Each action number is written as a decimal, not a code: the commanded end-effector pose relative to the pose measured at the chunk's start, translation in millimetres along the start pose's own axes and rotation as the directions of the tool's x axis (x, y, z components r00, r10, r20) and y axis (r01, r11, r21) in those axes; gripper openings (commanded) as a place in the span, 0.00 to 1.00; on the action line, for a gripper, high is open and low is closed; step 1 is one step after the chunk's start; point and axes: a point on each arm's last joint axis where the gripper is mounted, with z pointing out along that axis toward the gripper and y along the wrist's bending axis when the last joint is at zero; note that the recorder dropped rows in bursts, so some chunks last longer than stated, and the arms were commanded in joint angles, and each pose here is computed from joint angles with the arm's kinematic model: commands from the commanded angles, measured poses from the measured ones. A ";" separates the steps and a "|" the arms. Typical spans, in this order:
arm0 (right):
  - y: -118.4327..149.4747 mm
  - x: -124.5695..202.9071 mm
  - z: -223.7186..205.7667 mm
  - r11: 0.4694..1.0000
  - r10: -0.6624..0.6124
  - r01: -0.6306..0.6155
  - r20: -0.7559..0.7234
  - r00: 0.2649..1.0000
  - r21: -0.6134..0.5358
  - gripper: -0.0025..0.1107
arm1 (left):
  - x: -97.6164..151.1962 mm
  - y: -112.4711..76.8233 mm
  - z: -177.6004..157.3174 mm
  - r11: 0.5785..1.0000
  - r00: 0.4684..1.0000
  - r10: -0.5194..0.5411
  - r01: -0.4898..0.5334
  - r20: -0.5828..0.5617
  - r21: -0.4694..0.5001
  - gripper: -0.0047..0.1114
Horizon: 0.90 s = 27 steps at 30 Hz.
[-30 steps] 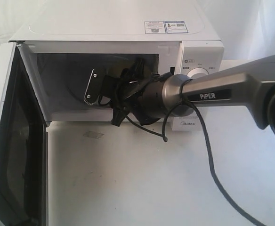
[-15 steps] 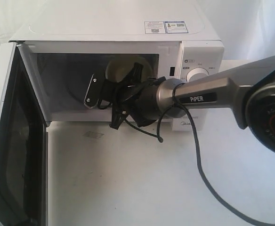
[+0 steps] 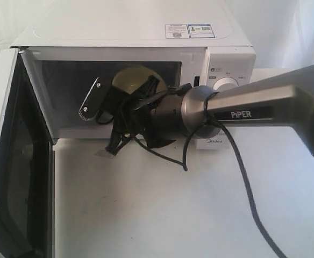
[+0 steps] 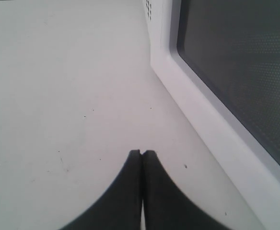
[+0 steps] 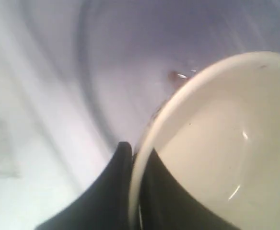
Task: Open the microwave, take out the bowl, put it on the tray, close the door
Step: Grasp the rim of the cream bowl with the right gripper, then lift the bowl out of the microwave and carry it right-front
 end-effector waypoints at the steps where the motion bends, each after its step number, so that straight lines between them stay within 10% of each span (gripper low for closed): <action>1: 8.0 -12.6 -34.9 0.999 -0.003 0.005 0.056 0.998 -0.045 0.02 | 1.2 -0.2 0.2 1.000 1.000 -0.010 0.010 -0.001 0.003 0.04; 13: 33.5 -7.4 -111.5 0.968 0.094 -0.057 0.143 0.985 -0.243 0.02 | 1.2 -0.2 0.2 1.000 1.000 -0.010 0.010 -0.001 0.003 0.04; 21: 63.9 7.0 -166.3 0.754 0.123 -0.008 0.129 0.984 -0.657 0.02 | 1.2 -0.2 0.2 1.000 1.000 -0.010 0.010 -0.001 0.003 0.04; 27: 37.8 31.4 -194.2 0.822 0.001 -0.088 -0.154 0.988 -0.563 0.02 | 1.2 -0.2 0.2 1.000 1.000 -0.010 0.010 -0.001 0.003 0.04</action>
